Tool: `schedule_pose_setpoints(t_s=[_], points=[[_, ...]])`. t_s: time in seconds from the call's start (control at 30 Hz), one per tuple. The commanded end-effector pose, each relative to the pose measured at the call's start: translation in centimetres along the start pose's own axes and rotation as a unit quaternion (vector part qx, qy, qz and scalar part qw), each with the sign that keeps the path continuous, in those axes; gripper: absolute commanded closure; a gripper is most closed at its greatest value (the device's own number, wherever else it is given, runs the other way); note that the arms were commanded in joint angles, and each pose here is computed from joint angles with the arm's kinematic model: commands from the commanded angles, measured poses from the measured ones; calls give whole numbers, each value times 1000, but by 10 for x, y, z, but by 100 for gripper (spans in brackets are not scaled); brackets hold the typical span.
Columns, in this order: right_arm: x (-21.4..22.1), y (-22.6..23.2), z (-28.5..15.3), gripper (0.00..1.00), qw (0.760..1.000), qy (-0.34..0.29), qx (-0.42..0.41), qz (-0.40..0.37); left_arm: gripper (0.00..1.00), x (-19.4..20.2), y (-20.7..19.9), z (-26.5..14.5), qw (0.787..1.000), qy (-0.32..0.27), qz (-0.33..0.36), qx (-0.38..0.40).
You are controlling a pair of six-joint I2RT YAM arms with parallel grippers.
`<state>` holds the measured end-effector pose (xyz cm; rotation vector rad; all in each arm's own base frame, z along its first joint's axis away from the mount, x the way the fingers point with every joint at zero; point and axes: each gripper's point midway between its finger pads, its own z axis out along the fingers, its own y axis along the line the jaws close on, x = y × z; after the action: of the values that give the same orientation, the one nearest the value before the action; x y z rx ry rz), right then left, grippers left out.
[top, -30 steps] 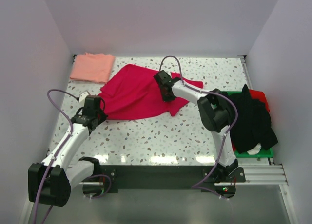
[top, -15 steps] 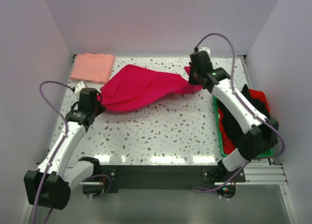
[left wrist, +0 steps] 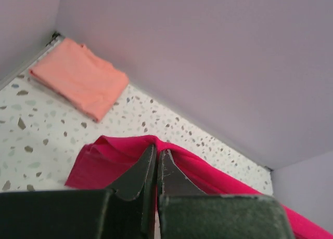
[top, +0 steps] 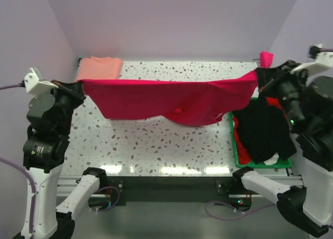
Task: Fold and stack the t-shirts
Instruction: Flatten the tshirt out
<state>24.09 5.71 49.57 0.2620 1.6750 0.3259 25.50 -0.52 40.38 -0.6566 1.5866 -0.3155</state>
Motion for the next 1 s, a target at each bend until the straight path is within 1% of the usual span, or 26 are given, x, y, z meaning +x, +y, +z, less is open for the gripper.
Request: schedule_pose_setpoints(t_s=[0.0, 0.13, 0.23, 0.27, 0.33, 0.37, 0.4, 0.47, 0.5, 0.53, 0.57, 0.6, 0.63, 0.67, 0.7, 0.73, 0.77, 0.8, 0.83, 0.87, 0.9, 0.93, 0.97], points=[[-46, 2, -54, 100, 997, -57, -34, 26, 100, -53, -11, -30, 998, -61, 7, 7], [-63, 11, -62, 100, 995, -74, -53, 31, 100, -87, -29, -38, 995, -96, 3, 22], [-61, 19, -43, 100, 995, -72, -56, 28, 100, -97, -40, -25, 994, -108, 5, 25], [-60, 21, -36, 100, 996, -72, -56, 25, 100, -94, -43, -13, 994, -105, 10, 23], [-53, 27, -7, 100, 996, -66, -49, 20, 100, -95, -49, 4, 993, -113, 8, 26], [-50, 30, 5, 100, 997, -64, -46, 15, 100, -88, -50, 21, 994, -105, 13, 21], [-38, 33, 30, 100, 998, -49, -36, 8, 100, -87, -54, 34, 993, -113, 10, 24], [-39, 43, 61, 100, 998, -60, -36, 1, 100, -76, -59, 66, 994, -104, 16, 19], [-33, 53, 92, 100, 998, -55, -34, -5, 100, -81, -66, 76, 993, -116, 13, 27], [-32, 56, 108, 100, 998, -56, -31, -10, 100, -69, -68, 103, 994, -104, 22, 18], [-31, 60, 122, 100, 998, -55, -29, -20, 100, -81, -78, 111, 992, -123, 21, 25], [-46, 70, 130, 100, 996, -74, -37, -19, 100, -81, -82, 123, 992, -125, 25, 25], [-33, 75, 162, 100, 997, -59, -30, -29, 100, -68, -81, 152, 993, -112, 37, 14], [-50, 84, 167, 100, 996, -82, -38, -28, 100, -85, -93, 160, 990, -132, 32, 31], [-57, 90, 176, 100, 994, -93, -46, -27, 100, -88, -96, 172, 990, -134, 32, 36], [-45, 95, 204, 100, 995, -83, -44, -33, 100, -79, -85, 204, 992, -121, 36, 21], [-74, 100, 197, 100, 991, -120, -52, -27, 100, -99, -101, 206, 990, -133, 17, 48], [-84, 104, 201, 100, 989, -138, -55, -24, 100, -104, -103, 217, 990, -132, 8, 58], [-84, 106, 213, 100, 988, -146, -51, -27, 100, -99, -90, 246, 991, -121, 5, 51], [-97, 106, 210, 100, 984, -169, -50, -30, 100, -124, -108, 243, 987, -135, -16, 89], [-116, 109, 205, 100, 977, -204, -55, -22, 100, -130, -111, 249, 985, -137, -22, 101], [-124, 107, 202, 100, 974, -222, -47, -19, 100, -129, -101, 270, 986, -132, -23, 96], [-131, 104, 195, 100, 971, -235, -45, -21, 100, -146, -116, 264, 981, -144, -32, 126]])
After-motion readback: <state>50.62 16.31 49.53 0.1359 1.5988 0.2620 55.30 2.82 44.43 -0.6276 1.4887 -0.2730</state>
